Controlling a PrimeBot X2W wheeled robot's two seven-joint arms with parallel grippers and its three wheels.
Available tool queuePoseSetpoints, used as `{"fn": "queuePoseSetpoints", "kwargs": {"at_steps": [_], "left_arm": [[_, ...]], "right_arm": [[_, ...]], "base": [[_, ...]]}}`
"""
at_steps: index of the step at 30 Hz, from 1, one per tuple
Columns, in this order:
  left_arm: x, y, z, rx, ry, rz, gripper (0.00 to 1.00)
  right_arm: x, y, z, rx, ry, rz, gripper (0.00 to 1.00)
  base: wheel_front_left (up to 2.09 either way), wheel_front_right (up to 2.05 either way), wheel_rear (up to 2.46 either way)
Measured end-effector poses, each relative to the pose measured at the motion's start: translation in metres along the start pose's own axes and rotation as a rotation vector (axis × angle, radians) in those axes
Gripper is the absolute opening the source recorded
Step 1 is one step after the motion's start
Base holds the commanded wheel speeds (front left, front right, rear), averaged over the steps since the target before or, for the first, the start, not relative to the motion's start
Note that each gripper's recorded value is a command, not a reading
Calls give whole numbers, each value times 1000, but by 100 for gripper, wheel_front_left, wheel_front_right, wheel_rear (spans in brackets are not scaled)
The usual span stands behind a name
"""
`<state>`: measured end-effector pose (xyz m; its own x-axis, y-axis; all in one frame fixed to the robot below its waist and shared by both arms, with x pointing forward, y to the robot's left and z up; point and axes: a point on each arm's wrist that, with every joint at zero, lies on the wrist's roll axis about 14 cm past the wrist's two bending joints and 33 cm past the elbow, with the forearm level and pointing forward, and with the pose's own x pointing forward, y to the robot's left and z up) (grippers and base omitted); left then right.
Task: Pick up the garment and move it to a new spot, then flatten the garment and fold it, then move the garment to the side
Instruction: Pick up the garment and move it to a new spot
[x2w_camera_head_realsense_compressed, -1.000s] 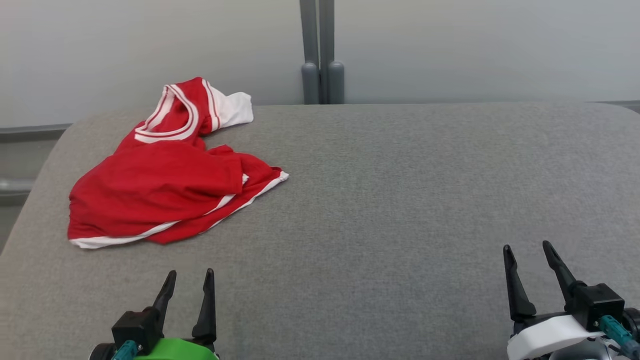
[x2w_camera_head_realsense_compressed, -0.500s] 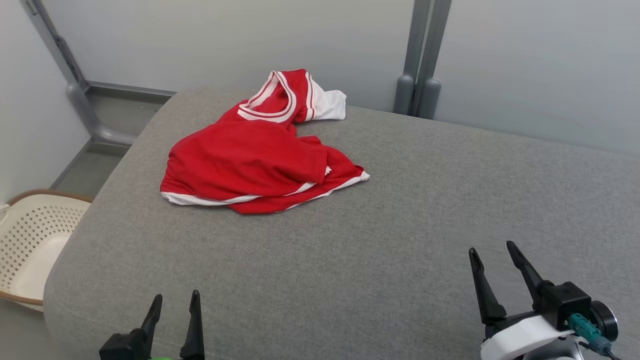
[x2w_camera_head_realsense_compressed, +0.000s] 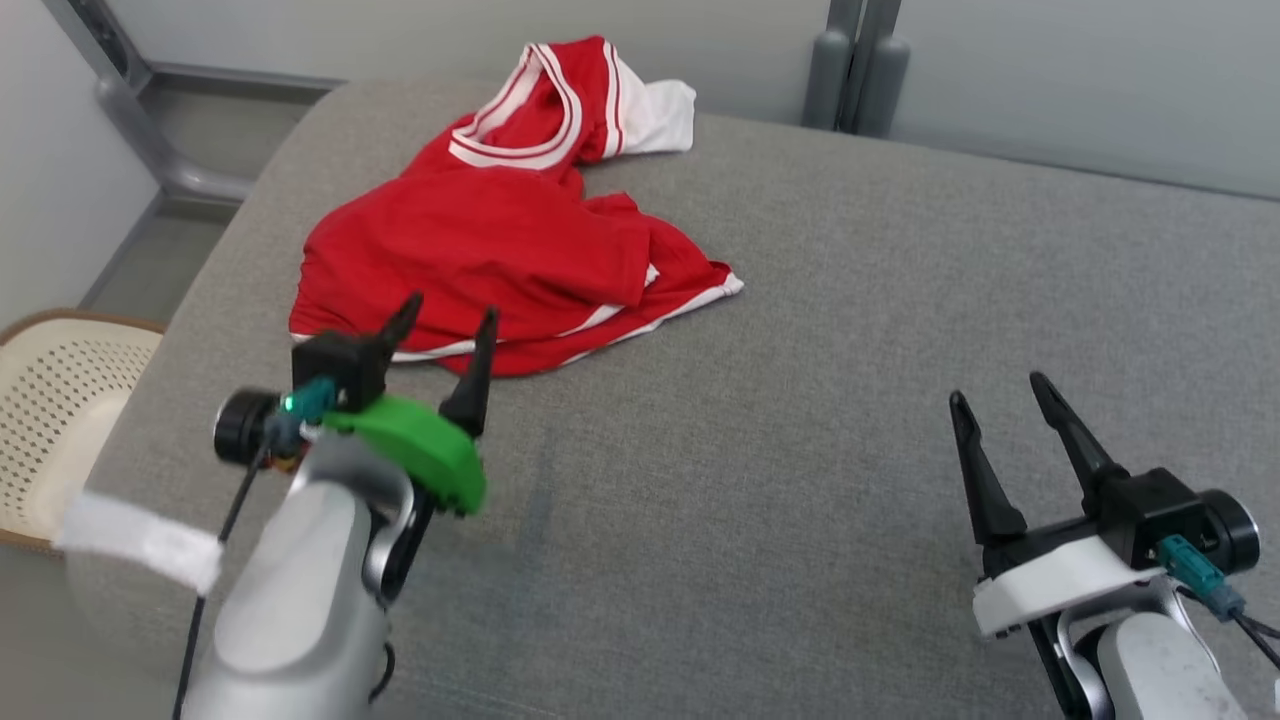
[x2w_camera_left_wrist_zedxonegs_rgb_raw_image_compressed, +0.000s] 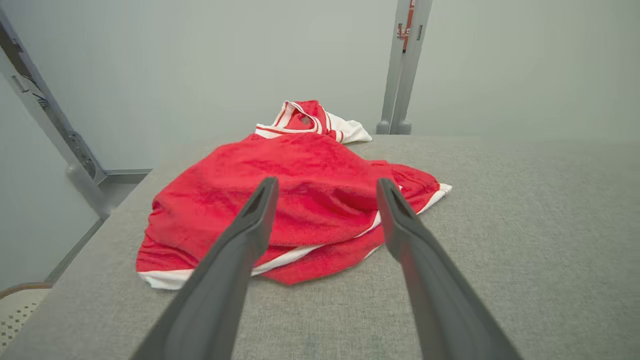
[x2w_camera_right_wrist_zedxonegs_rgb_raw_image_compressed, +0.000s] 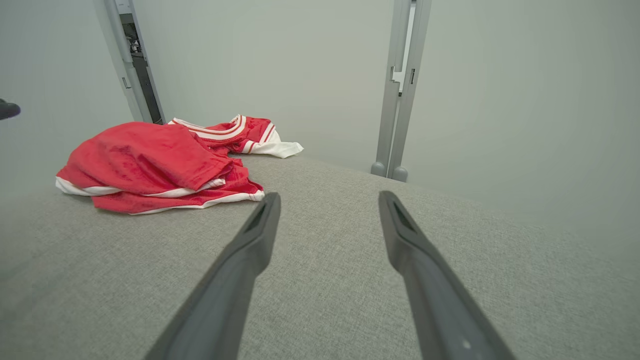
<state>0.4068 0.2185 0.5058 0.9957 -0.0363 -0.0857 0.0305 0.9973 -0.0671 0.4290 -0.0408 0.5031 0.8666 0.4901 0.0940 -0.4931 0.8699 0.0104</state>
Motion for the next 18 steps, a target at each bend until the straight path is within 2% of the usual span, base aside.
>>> {"fn": "queuePoseSetpoints", "kwargs": {"at_steps": [2,5,9,10,12,13,14,18], "left_arm": [[26,-5,4,19,51,-34,100],[60,-1,-3,106,151,-68,100],[88,15,-41,163,328,-65,98],[92,18,-55,174,380,-64,60],[97,24,-78,191,468,-58,27],[99,27,-89,199,508,-57,22],[101,28,-98,204,539,-57,0],[108,19,-124,211,609,-87,0]], "right_arm": [[9,-3,-6,7,5,1,100],[18,-10,-22,34,26,-11,100],[22,-17,-50,74,77,-33,100],[21,-21,-55,84,87,-46,100],[16,-28,-64,94,108,-73,100],[12,-34,-69,98,121,-93,100],[8,-39,-72,98,132,-112,100],[-9,-62,-78,95,157,-191,100]], "base": [[0,0,0],[0,0,0],[0,0,0],[0,0,0],[0,0,0],[0,0,0],[0,0,0],[0,0,0]]}}
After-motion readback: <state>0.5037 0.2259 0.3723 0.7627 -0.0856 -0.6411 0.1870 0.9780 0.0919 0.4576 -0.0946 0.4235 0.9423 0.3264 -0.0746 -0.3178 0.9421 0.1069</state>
